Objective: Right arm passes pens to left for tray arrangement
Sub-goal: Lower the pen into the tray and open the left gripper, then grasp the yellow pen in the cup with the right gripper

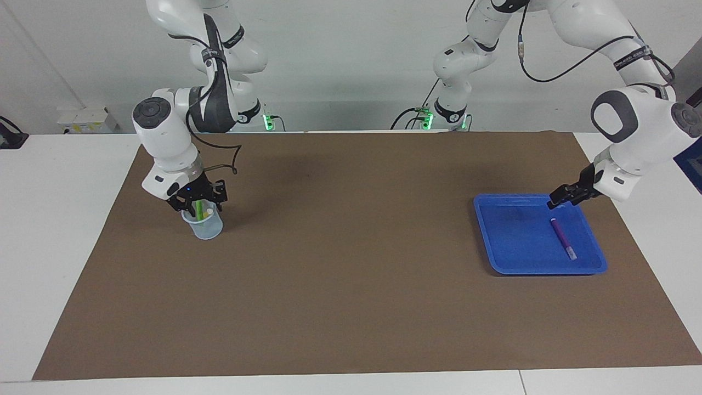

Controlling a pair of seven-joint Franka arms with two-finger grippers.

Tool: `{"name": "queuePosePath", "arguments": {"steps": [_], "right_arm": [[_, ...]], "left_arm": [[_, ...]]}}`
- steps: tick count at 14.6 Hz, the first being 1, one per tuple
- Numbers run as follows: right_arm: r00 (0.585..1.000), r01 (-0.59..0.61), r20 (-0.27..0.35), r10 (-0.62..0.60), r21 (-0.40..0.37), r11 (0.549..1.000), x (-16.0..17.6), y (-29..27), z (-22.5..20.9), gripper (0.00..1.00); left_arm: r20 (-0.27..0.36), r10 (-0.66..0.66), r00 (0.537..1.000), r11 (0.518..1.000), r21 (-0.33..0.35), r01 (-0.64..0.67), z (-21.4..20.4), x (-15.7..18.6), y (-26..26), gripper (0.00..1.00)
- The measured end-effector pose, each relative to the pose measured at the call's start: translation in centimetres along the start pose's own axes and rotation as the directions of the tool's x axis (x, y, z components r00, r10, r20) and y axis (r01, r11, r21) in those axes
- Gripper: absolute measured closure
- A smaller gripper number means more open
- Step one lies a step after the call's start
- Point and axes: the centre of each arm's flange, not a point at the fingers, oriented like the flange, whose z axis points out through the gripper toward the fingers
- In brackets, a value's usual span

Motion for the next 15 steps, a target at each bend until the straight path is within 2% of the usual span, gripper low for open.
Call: {"name": "queuePosePath", "arguments": {"steps": [1,3,4,5,6,7,9,10,12,15], "right_arm": [[1.000,0.000,0.001,0.000,0.000,1.000,0.0,0.0,0.1,0.30],[1.000,0.000,0.002,0.000,0.000,1.000,-0.1,0.0,0.1,0.40],[1.000,0.000,0.002,0.000,0.000,1.000,-0.1,0.0,0.1,0.41],[1.000,0.000,0.002,0.000,0.000,1.000,-0.1,0.0,0.1,0.50],[1.000,0.000,0.002,0.000,0.000,1.000,-0.1,0.0,0.1,0.59],[1.000,0.000,0.002,0.000,0.000,1.000,-0.1,0.0,0.1,0.59],[1.000,0.000,0.002,0.000,0.000,1.000,-0.1,0.0,0.1,0.70],[1.000,0.000,0.002,0.000,0.000,1.000,-0.1,0.0,0.1,0.70],[1.000,0.001,-0.012,-0.001,-0.006,1.000,0.1,0.1,-0.3,0.79],[1.000,0.005,-0.018,-0.005,-0.015,1.000,0.1,0.2,-0.3,0.81]], "left_arm": [[0.024,0.004,1.000,1.000,0.004,-0.004,-1.1,-1.1,1.4,0.14],[0.075,0.010,0.997,1.000,0.005,-0.010,-3.2,-3.6,2.7,0.10],[0.088,0.010,0.996,1.000,-0.008,-0.009,-4.6,-5.0,3.2,0.03],[0.088,0.015,0.996,0.999,-0.032,-0.012,-6.3,-6.5,4.1,0.00],[0.083,0.017,0.996,0.998,-0.053,-0.013,-8.1,-8.2,5.3,0.00],[0.079,0.016,0.997,0.998,-0.065,-0.011,-9.7,-9.9,6.7,0.00],[0.073,0.038,0.997,0.997,-0.063,-0.033,-11.9,-12.9,10.0,0.00],[0.078,0.057,0.995,0.997,-0.057,-0.052,-12.3,-14.0,11.5,0.00],[0.091,0.084,0.992,0.996,-0.051,-0.080,-12.6,-15.4,13.7,0.00],[0.087,0.099,0.991,0.994,-0.062,-0.094,-13.5,-16.8,14.7,0.00]]}}
